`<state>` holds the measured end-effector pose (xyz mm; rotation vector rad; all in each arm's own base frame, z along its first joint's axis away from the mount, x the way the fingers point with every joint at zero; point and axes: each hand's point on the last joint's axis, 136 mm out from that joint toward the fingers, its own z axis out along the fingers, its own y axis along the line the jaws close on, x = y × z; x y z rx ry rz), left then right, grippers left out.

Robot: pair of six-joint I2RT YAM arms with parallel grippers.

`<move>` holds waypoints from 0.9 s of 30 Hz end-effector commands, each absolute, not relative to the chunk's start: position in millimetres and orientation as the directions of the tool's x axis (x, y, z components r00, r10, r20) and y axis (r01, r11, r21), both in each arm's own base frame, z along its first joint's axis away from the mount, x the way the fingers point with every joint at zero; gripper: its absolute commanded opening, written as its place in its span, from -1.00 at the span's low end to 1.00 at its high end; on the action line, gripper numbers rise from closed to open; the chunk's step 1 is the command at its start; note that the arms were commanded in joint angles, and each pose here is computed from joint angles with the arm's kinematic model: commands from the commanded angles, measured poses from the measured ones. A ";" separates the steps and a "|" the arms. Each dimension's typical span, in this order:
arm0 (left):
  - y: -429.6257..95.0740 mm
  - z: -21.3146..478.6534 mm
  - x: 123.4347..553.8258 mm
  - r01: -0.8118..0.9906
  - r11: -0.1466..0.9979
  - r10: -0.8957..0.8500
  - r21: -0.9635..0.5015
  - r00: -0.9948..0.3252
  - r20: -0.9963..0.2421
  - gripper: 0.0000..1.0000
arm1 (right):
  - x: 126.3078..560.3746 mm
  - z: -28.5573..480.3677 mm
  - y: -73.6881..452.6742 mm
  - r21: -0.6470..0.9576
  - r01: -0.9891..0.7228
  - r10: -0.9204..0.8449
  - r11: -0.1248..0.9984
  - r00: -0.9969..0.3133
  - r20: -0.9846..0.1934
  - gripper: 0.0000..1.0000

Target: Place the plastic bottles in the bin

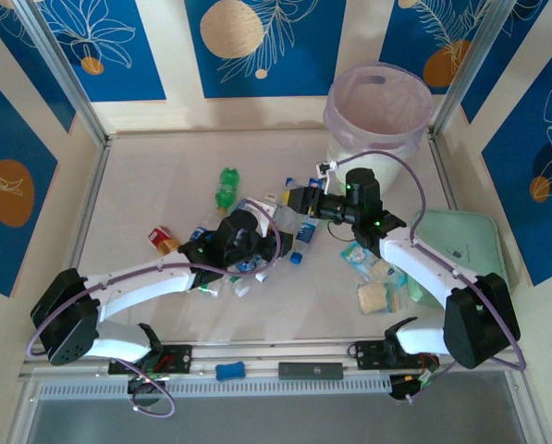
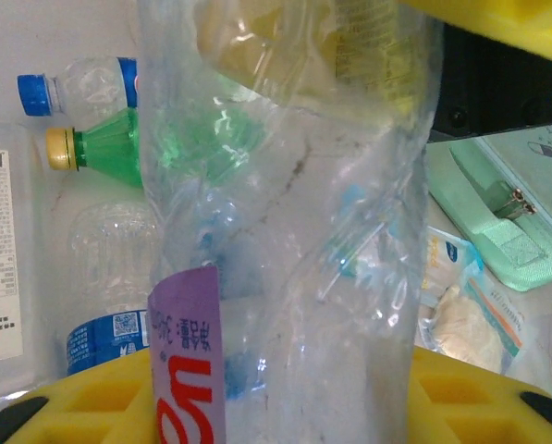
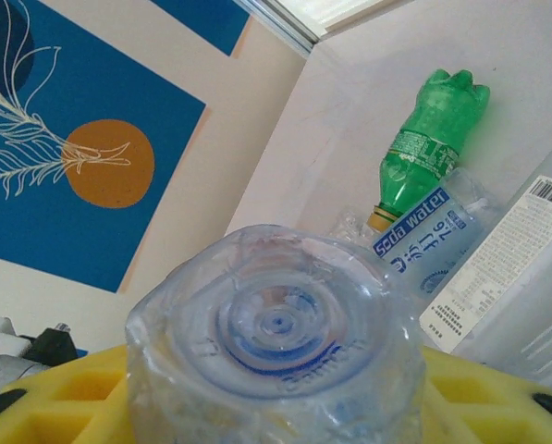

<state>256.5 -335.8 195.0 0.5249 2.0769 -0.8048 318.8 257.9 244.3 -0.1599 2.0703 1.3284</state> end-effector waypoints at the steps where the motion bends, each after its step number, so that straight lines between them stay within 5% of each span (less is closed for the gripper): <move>1: -341.7 208.5 257.4 0.632 0.678 0.050 -0.376 -0.550 -0.834 0.19 | 321.3 257.4 260.1 0.757 -0.462 0.240 0.462 -0.756 -0.609 -0.01; 5: -336.1 208.4 259.6 0.608 0.695 0.027 -0.384 -0.556 -0.831 0.74 | 323.7 251.6 254.5 0.748 -0.439 0.246 0.499 -0.755 -0.608 -0.04; 10: -314.1 207.9 266.0 0.551 0.735 -0.024 -0.395 -0.561 -0.827 0.95 | 335.2 242.6 230.0 0.704 -0.337 0.276 0.625 -0.748 -0.603 -0.09; 20: -219.2 181.6 289.9 0.227 0.922 -0.133 -0.315 -0.578 -0.805 1.00 | 359.1 318.9 190.0 0.523 -0.393 0.255 0.756 -0.559 -0.789 -0.11; 27: -185.0 180.7 291.1 0.135 0.916 -0.254 -0.378 -0.532 -0.807 1.00 | 389.9 410.4 156.0 0.341 -0.434 0.214 0.834 -0.316 -0.924 -0.12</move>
